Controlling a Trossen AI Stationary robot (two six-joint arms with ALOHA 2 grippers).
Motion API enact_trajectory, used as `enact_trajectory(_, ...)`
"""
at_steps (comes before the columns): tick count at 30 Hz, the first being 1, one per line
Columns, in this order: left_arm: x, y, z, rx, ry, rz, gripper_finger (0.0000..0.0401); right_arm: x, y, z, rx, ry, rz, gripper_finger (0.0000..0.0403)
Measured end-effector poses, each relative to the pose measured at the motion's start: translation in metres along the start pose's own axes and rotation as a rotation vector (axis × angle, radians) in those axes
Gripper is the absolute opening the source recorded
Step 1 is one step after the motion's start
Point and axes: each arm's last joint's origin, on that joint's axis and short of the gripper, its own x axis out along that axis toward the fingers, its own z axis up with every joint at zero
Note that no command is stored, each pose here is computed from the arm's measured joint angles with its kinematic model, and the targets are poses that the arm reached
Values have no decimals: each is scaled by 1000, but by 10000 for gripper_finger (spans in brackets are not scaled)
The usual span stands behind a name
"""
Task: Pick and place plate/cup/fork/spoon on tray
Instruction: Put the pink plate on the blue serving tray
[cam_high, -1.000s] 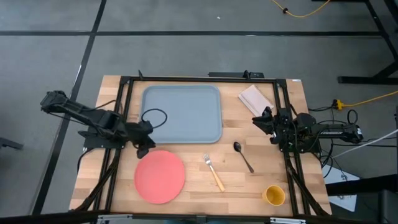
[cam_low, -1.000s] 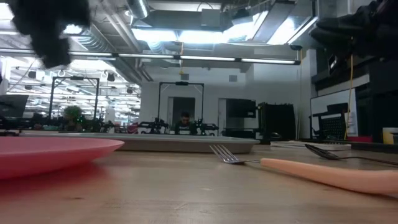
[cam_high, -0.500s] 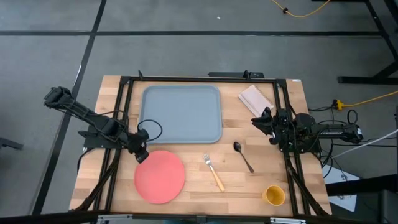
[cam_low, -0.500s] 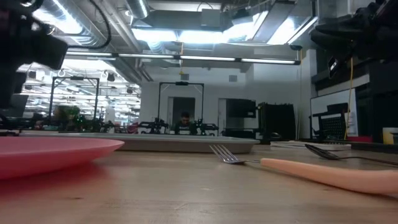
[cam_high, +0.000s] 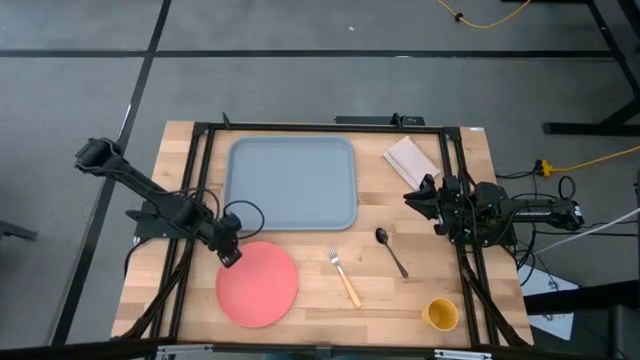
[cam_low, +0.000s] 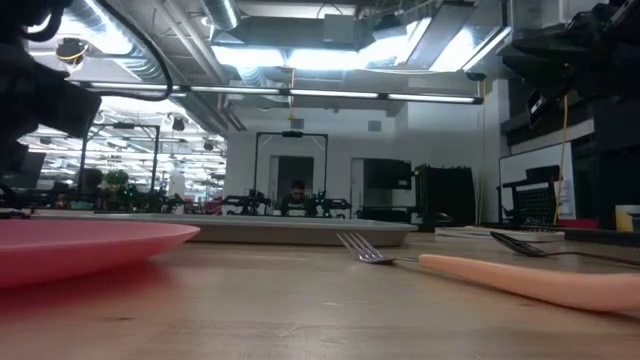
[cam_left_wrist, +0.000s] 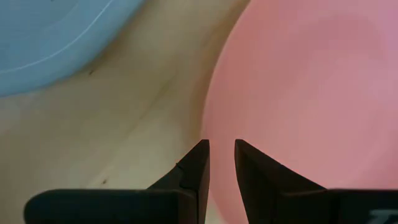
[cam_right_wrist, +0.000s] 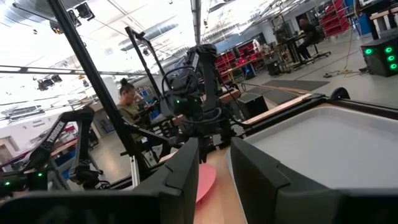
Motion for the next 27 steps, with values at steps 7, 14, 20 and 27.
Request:
enact_trajectory(7,9,-4,1,28,7,12,69,0,0,0,-1,-1,0,99)
enact_trajectory(14,11,-7,2,29,15,-19,69,0,0,0,-7,0,-1,99)
enact_trajectory(20,10,-8,1,34,50,-32,69,0,0,0,-30,1,-2,99)
enact_trajectory(27,10,-7,1,55,41,-28,69,0,0,0,-32,4,-2,99)
